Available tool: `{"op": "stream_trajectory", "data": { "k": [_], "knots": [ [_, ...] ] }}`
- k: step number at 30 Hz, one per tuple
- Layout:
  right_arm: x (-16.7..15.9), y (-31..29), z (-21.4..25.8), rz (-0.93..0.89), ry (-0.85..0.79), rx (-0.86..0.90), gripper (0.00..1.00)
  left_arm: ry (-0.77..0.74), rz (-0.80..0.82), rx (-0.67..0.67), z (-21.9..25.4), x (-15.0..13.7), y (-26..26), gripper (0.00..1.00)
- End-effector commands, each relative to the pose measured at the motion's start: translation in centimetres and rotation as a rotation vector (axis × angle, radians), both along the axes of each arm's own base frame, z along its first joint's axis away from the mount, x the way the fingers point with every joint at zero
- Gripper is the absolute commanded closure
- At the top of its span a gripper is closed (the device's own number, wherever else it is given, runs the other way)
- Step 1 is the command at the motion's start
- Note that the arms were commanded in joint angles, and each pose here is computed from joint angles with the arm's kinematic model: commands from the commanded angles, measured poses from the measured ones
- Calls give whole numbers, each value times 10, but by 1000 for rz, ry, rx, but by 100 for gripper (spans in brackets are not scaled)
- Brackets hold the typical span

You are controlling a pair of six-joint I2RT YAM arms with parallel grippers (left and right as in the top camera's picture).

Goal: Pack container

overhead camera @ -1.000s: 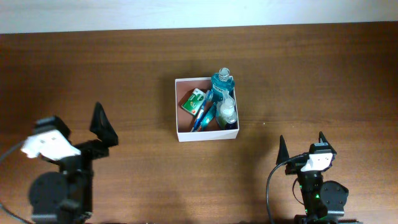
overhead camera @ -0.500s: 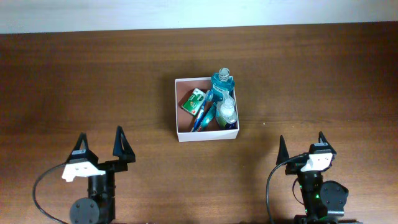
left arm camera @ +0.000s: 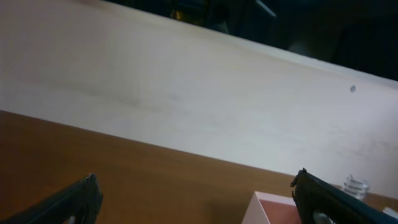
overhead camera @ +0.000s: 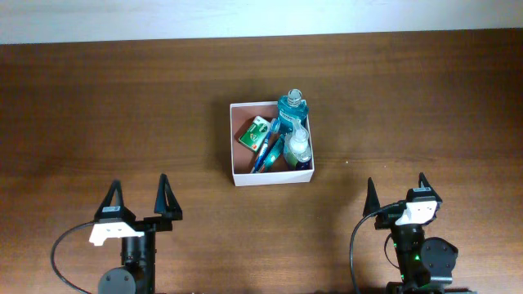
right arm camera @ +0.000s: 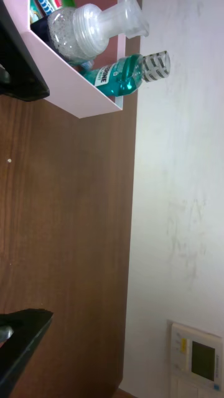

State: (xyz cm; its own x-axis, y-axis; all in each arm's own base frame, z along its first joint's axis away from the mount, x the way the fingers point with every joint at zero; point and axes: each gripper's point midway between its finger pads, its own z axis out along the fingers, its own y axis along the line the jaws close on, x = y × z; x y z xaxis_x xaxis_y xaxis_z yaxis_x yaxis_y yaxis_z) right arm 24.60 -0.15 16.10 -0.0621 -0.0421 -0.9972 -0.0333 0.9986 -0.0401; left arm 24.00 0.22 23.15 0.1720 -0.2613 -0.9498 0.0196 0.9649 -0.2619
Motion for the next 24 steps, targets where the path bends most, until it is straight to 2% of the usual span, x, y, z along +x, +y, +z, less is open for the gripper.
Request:
{"op": "stream_trajectory", "data": {
  "k": [1,7,9,14,19,24],
  "knots": [
    [0,1,-2,0,2,11,2,18,-39,4,-12,2,-7,1],
    [0,1,-2,0,2,12,2,134,-39,11,-46,6,-7,0],
    [0,1,-2,0,2,11,1,155,-34,62,-51,7,-7,1],
    [0,1,-2,0,2,11,2,167,-47,341,-56,6,-13,1],
    [0,1,-2,0,2,11,1,168,-46,347,-56,6,-13,1],
    [0,1,-2,0,2,11,1,232,-57,348,-72,6,-13,1]
  ]
}}
